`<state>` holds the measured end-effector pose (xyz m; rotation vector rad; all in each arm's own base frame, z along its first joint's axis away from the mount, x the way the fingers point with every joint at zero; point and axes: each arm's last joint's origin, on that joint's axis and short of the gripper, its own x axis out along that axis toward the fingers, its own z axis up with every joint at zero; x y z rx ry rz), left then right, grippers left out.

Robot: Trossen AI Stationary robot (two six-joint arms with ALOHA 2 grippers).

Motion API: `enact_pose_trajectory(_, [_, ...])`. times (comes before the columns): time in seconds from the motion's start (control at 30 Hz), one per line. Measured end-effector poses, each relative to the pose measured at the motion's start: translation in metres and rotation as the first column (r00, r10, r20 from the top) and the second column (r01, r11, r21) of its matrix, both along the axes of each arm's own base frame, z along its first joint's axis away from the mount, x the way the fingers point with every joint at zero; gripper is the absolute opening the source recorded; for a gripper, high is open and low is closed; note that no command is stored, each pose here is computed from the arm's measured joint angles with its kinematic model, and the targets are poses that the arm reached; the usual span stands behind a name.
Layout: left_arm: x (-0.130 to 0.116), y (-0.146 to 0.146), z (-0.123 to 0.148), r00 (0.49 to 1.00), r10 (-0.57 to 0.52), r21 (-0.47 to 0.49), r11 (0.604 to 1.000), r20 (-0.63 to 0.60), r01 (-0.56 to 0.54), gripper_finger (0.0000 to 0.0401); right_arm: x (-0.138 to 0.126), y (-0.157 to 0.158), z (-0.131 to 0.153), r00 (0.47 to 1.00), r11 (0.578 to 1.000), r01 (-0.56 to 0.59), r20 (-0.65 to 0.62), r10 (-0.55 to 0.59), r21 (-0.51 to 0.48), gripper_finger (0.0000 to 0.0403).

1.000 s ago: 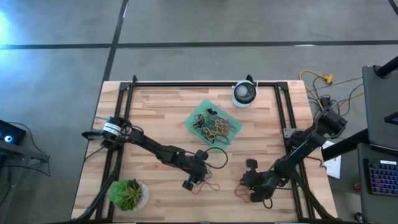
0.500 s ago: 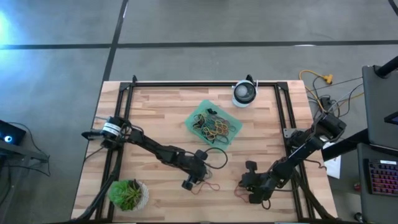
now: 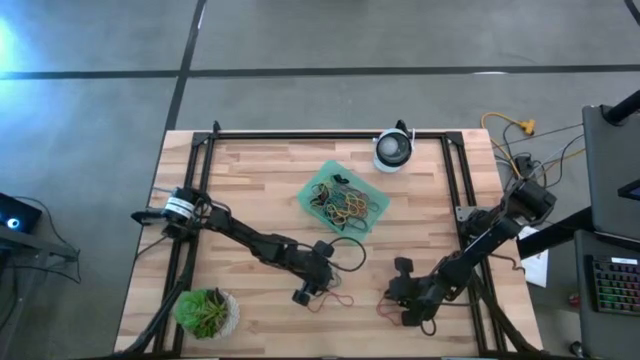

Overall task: Pick and place rubber bands into bin
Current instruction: Put the red rubber band into the blue bin

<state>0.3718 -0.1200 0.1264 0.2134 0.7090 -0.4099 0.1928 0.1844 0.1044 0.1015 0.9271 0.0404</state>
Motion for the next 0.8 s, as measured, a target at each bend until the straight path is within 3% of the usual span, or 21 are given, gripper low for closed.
enact_pose_trajectory(0.2, [0.000, 0.000, 0.000, 1.000, 0.000, 0.000, 1.000, -0.002, 0.000, 0.0148, -0.001, -0.001, 0.002, 1.000, 0.999, -0.025, 0.011, 0.025, -0.035, 0.0061])
enact_pose_trajectory(0.6, [-0.001, 0.000, -0.001, 1.000, 0.000, 0.001, 1.000, -0.005, 0.000, 0.0148, -0.002, -0.003, 0.001, 1.000, 0.999, -0.015, 0.018, 0.016, -0.047, 0.0118])
enact_pose_trajectory(0.8, [-0.002, 0.000, -0.002, 1.000, -0.001, 0.001, 1.000, -0.006, 0.001, 0.0148, -0.010, -0.010, -0.007, 0.995, 0.994, 0.096, -0.017, -0.095, 0.044, 0.0116])
